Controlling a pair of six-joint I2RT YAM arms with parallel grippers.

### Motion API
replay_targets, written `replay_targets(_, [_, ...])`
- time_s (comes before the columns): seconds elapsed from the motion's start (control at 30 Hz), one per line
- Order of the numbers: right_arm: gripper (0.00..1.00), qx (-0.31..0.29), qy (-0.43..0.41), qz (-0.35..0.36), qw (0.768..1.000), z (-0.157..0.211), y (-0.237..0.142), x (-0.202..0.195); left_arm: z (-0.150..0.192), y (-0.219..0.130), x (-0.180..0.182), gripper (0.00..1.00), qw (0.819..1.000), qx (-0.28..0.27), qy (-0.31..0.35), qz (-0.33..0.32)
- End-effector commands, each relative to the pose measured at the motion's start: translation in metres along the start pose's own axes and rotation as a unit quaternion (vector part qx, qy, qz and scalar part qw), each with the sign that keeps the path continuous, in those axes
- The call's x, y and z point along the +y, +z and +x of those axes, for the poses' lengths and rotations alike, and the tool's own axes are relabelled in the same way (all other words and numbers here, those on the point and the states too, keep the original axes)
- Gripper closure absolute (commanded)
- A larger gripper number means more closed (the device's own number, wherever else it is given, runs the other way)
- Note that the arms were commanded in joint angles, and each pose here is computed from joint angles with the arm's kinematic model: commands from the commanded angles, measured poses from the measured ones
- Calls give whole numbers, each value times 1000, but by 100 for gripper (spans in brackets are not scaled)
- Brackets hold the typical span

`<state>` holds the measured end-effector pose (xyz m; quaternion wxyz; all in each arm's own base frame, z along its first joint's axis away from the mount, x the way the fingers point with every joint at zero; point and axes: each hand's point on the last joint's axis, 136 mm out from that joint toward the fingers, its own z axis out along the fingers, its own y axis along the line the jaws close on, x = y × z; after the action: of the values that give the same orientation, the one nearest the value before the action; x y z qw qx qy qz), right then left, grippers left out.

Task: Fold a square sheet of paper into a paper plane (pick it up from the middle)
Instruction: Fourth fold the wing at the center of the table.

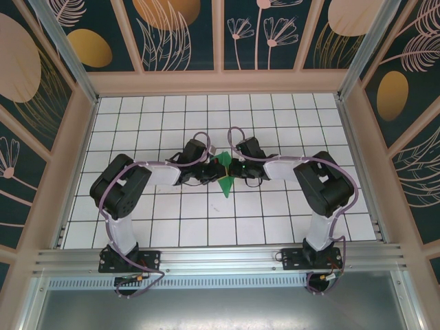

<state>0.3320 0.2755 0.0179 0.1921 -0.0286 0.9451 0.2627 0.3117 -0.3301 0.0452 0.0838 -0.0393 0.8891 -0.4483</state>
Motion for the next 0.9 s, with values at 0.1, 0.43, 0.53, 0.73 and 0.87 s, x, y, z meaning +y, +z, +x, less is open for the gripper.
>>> replay_targets(0.1, [100,61,-10,81,995,38,10,-41,3,-5,8,100,999,15,31,-5])
replay_targets(0.43, [100,60,-19,75,995,34,10,-37,1,-11,10,100,999,21,37,-4])
replay_targets(0.53, [100,60,-20,75,995,34,10,-37,-4,-18,10,100,999,-1,41,-7])
replay_targets(0.73, [100,64,-22,70,995,35,11,-34,-9,-10,19,100,997,20,70,-34])
replay_targets(0.87, [100,63,-24,66,996,33,10,-32,-5,-8,28,100,996,25,69,-42])
